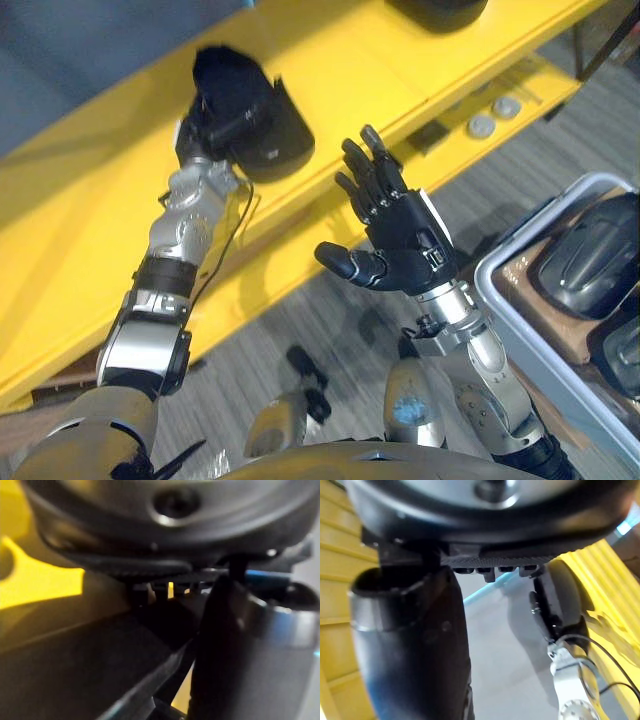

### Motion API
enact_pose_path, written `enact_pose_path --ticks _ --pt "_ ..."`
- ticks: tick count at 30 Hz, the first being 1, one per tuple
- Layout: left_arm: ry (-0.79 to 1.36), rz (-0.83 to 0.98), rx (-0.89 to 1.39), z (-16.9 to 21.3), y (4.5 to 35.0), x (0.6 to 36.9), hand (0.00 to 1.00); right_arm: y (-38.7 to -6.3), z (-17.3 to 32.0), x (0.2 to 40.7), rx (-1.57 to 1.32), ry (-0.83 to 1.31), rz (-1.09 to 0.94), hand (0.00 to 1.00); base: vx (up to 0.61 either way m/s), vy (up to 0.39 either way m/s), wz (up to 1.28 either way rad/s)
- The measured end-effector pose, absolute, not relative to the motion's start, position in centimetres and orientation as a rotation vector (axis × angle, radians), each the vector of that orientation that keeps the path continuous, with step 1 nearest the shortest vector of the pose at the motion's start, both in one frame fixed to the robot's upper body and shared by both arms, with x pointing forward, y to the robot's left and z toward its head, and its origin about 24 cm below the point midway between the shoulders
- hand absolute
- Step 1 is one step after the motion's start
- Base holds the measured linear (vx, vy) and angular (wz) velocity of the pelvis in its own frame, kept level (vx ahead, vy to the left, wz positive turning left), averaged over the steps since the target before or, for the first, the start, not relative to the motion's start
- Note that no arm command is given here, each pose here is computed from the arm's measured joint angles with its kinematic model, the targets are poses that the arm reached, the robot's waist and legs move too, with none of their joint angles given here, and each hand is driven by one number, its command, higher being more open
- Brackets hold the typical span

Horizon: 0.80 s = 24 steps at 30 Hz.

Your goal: Walk over and take three plastic housings, then place them on the shelf

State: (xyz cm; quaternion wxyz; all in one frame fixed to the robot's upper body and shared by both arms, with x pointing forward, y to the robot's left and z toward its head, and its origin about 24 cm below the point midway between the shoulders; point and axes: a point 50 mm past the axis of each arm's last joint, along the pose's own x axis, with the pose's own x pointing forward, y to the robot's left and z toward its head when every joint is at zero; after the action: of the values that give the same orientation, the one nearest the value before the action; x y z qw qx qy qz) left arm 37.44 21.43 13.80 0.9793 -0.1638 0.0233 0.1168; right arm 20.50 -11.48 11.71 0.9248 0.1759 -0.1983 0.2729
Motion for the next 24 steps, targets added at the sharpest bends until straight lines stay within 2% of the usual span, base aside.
enact_pose_path --ticks 3,14,19,24 --pt "0.176 0.191 -0.316 10.5 21.8 36.8 1.00 -13.1 10.0 21.2 0.325 -0.366 0.505 1.00 0.12 -0.020 0.26" --pt "0.277 0.056 -0.357 6.7 21.1 35.6 1.00 -15.2 8.0 24.0 0.295 -0.311 0.339 1.00 0.01 0.007 0.08" --pt "0.205 -0.039 -0.418 6.5 21.1 33.0 1.00 -17.3 8.4 24.1 0.275 -0.338 0.252 1.00 -0.03 0.009 0.03" --pt "-0.047 -0.107 -0.471 9.6 21.7 28.6 1.00 -19.7 7.8 23.2 0.218 -0.326 0.149 1.00 -0.05 0.024 0.09"
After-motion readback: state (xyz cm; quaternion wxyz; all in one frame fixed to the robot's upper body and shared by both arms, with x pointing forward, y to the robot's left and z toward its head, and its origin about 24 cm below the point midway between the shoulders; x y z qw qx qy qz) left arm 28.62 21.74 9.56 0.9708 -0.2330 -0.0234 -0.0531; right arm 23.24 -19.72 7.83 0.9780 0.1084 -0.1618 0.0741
